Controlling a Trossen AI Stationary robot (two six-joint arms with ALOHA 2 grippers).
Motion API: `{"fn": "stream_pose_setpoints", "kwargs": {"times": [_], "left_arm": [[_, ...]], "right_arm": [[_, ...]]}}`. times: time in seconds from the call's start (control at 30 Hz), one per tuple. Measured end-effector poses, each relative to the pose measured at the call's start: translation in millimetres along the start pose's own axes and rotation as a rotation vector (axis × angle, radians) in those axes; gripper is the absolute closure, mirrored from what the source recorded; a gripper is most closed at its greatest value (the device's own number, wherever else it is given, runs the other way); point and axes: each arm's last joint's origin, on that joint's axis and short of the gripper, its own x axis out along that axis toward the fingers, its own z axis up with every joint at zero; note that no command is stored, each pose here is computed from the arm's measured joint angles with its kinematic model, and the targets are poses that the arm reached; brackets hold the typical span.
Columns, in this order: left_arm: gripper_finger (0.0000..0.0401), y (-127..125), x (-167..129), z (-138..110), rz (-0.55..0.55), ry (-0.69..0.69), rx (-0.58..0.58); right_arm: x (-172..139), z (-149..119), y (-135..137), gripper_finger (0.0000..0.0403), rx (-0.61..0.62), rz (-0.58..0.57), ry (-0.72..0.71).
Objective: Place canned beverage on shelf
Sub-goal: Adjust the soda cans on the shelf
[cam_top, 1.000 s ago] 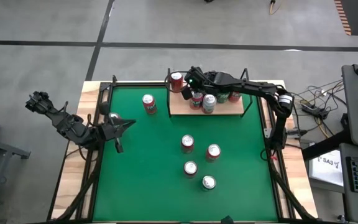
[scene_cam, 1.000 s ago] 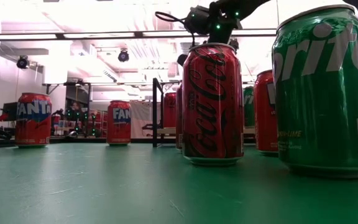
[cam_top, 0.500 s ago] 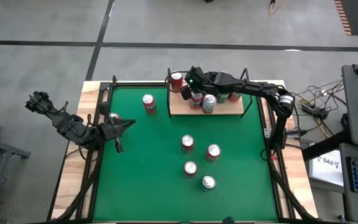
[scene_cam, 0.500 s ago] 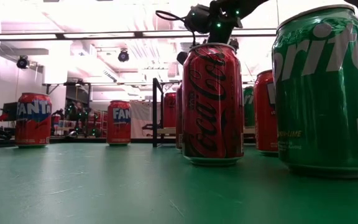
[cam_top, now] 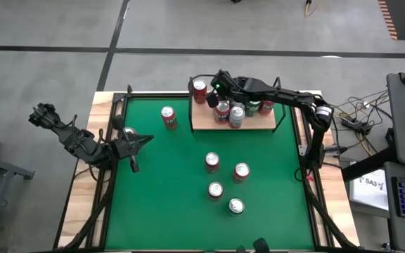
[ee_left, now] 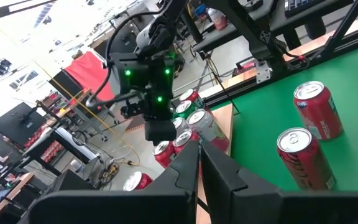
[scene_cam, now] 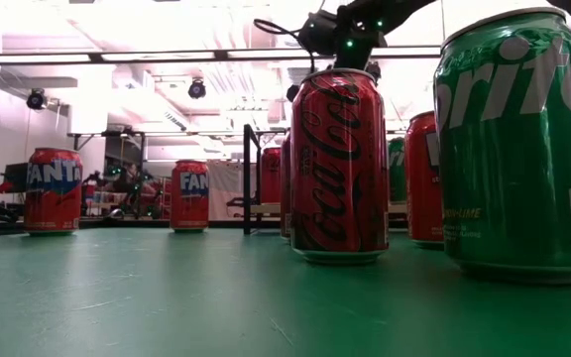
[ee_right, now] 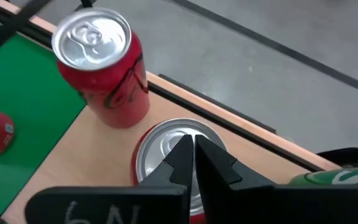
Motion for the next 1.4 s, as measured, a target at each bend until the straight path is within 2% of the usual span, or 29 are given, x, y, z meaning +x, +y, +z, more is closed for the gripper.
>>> {"fn": "stream_pose_setpoints", "kwargs": {"times": [0.57,1.4], "left_arm": [[0.04,0.0,0.0,0.0,0.0,0.0,0.0],[0.04,-0.1,0.0,0.0,-0.001,0.0,0.0]], "right_arm": [[3.4,-6.2,-0.6,0.0394,-0.013,-0.029,0.044],[0.6,-10.9,3.2,0.0394,-0.007,-0.006,0.081]]}}
